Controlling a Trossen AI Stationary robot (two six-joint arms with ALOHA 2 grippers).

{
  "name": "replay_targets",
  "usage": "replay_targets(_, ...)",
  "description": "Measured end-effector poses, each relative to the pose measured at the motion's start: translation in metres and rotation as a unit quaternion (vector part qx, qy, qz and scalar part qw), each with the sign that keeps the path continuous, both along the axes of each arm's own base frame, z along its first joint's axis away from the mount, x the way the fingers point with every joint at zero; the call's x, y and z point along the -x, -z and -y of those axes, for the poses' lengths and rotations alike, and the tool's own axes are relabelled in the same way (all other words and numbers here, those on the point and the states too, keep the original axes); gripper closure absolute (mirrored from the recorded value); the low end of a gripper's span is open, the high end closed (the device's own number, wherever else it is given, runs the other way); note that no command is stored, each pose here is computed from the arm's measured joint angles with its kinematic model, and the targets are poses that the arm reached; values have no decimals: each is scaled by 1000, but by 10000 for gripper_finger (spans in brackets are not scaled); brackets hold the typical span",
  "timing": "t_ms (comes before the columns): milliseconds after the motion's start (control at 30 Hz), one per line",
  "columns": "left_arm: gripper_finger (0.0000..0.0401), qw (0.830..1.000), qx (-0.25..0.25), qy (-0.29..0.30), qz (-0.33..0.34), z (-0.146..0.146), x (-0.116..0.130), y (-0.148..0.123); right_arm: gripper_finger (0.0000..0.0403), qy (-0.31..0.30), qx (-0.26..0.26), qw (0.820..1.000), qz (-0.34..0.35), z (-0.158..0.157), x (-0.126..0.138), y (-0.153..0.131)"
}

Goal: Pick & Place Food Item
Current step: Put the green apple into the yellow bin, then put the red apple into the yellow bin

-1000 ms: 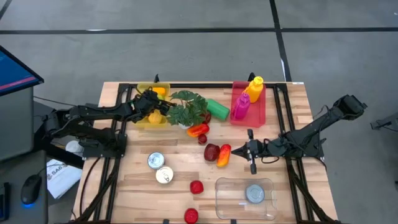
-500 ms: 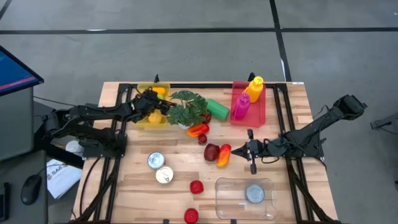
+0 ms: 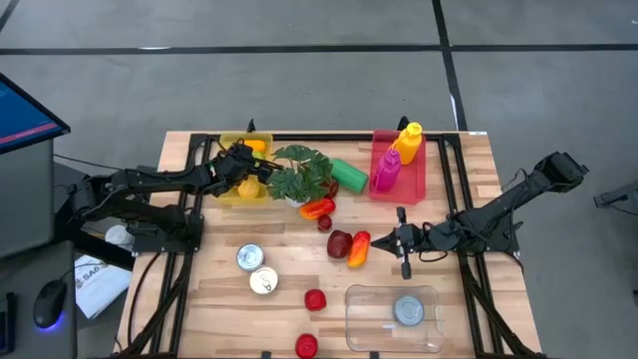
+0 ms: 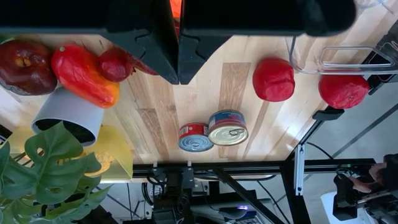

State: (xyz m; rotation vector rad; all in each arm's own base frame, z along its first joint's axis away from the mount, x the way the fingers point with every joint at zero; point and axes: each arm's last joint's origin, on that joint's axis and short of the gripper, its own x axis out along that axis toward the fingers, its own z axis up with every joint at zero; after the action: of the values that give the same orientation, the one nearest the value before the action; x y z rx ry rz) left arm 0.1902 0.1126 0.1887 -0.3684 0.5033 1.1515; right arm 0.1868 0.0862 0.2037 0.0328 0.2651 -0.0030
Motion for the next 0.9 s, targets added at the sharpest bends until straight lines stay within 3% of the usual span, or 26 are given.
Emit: replay_targets(900,32,1000,3,4,1,0,0,0,403,0,0,1000,0,0,0,0)
